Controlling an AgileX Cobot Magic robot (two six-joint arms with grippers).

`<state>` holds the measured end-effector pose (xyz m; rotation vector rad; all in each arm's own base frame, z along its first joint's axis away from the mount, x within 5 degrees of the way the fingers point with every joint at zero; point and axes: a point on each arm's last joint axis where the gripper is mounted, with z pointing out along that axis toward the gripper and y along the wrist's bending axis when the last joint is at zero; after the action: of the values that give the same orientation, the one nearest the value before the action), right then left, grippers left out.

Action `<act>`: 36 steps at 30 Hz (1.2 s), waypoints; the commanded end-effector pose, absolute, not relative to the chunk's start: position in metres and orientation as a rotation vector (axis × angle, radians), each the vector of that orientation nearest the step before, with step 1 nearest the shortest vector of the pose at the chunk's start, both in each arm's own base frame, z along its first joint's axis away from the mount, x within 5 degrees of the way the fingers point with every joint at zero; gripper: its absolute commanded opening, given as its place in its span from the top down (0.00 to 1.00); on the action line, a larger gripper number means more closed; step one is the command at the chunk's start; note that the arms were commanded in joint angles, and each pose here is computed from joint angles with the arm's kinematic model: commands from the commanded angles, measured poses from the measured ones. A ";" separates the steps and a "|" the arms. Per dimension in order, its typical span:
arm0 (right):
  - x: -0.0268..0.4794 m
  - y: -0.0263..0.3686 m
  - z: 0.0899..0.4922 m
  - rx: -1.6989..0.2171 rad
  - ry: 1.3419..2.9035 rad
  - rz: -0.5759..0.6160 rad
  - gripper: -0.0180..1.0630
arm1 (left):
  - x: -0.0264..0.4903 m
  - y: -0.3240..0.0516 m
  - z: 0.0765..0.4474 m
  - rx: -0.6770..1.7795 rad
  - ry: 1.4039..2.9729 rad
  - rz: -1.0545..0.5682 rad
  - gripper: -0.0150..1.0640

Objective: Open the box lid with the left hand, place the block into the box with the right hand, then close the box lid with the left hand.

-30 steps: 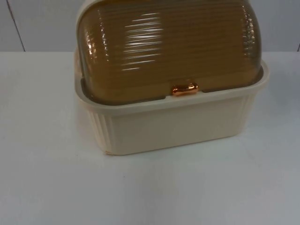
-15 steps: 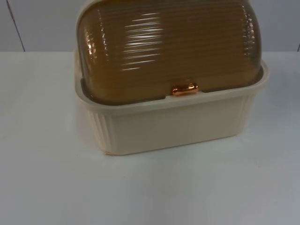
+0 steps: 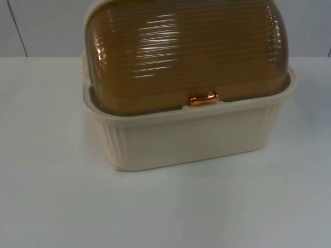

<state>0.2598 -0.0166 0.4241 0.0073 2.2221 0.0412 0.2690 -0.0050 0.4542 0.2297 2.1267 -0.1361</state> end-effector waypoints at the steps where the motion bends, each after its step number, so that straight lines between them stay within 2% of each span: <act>1: 0.251 -0.017 0.427 0.020 2.232 0.045 0.02 | 0.262 -0.006 0.453 0.244 2.174 -0.138 0.01; 5: 0.236 -0.018 0.425 0.068 2.248 0.024 0.02 | 0.254 -0.005 0.447 0.187 2.195 -0.141 0.01; 10: 0.189 -0.028 0.409 0.171 2.259 -0.147 0.02 | 0.221 0.000 0.429 0.101 2.160 -0.081 0.01; 11: 0.189 -0.028 0.409 0.171 2.259 -0.147 0.02 | 0.221 0.000 0.429 0.101 2.160 -0.081 0.01; 17: 0.099 -0.020 0.400 0.183 2.153 -0.165 0.02 | 0.151 -0.003 0.432 0.080 2.041 -0.058 0.01; 18: 0.099 -0.020 0.400 0.183 2.153 -0.165 0.02 | 0.151 -0.003 0.432 0.080 2.041 -0.058 0.01; 23: 0.032 -0.012 0.410 0.173 1.928 -0.160 0.02 | 0.076 -0.008 0.450 0.134 1.883 -0.020 0.01; 24: 0.032 -0.012 0.410 0.173 1.928 -0.160 0.02 | 0.076 -0.008 0.450 0.134 1.883 -0.020 0.01; 30: -0.021 -0.004 0.410 0.116 1.759 -0.085 0.02 | -0.012 -0.014 0.457 0.145 1.636 0.002 0.01; 36: -0.057 -0.003 0.399 0.088 1.727 -0.085 0.02 | -0.059 -0.019 0.449 0.159 1.523 -0.008 0.01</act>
<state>-0.0516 -0.0032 0.4011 0.0995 1.7241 -0.0833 -0.0547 -0.0174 0.4512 0.1472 1.5256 0.0070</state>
